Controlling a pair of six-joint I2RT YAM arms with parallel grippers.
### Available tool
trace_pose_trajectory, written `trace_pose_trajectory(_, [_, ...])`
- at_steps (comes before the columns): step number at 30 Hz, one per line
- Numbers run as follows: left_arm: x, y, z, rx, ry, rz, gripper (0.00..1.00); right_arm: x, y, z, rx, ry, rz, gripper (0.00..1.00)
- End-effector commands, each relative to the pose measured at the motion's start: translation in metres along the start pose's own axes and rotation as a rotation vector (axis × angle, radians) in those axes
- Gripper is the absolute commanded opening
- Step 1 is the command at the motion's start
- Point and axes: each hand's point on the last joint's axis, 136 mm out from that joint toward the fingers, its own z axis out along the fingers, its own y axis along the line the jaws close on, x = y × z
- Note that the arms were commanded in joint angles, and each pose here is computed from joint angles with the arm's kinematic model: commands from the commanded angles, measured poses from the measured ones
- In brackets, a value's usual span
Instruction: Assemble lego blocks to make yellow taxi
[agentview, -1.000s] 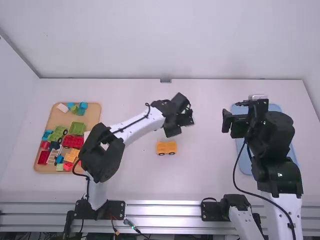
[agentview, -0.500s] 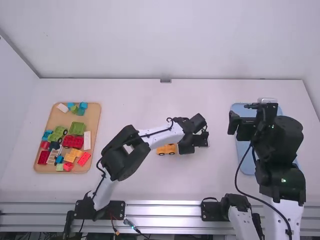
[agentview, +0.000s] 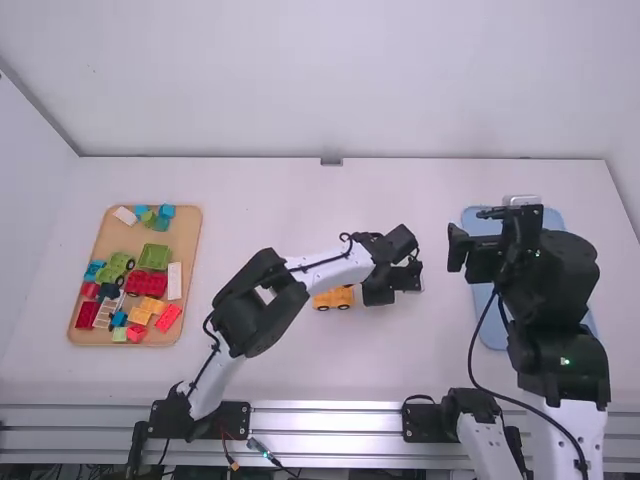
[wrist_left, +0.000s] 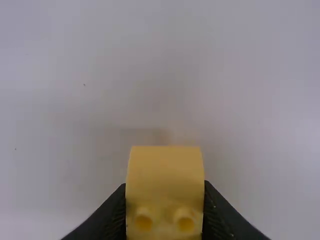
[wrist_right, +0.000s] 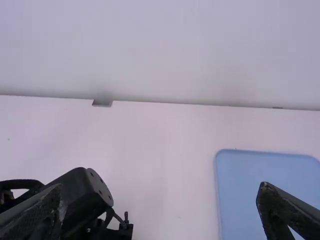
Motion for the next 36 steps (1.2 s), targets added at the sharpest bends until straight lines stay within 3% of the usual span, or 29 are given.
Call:
trace_pose_trajectory(1, [0.001,-0.002,0.005,0.023,0.002,0.032,0.55,-0.013,0.001,-0.007,-0.001,-0.036,-0.013,0.99])
trace_pose_trajectory(4, [0.001,-0.002,0.005,0.022,0.007,0.046,0.7,-0.013,-0.001,-0.007,0.006,-0.036,-0.009,0.99])
trace_pose_trajectory(8, [-0.003,0.005,-0.008,0.008,-0.009,0.035,0.99,-0.013,-0.006,-0.008,0.025,-0.035,-0.001,0.99])
trace_pose_trajectory(14, [-0.014,0.031,-0.062,-0.068,-0.09,0.01,0.99,-0.012,-0.013,-0.006,0.048,-0.03,-0.01,0.99])
trace_pose_trajectory(20, [0.011,0.054,-0.125,-0.113,-0.174,-0.024,0.99,-0.002,-0.006,0.019,-0.016,0.042,-0.167,0.99])
trace_pose_trajectory(24, [0.037,0.056,-0.148,-0.104,-0.245,-0.044,0.99,0.014,0.023,0.051,-0.214,0.102,-0.35,0.99])
trace_pose_trajectory(28, [0.065,0.054,-0.16,-0.128,-0.346,-0.065,0.99,0.049,0.067,0.085,-0.529,0.146,-0.578,1.0])
trace_pose_trajectory(32, [0.089,0.029,-0.165,-0.095,-0.483,0.012,0.99,0.086,0.105,0.09,-0.851,0.116,-0.748,0.99])
trace_pose_trajectory(36, [0.122,0.028,-0.163,-0.16,-0.528,-0.031,0.99,0.118,0.113,0.094,-1.026,0.097,-0.834,0.99])
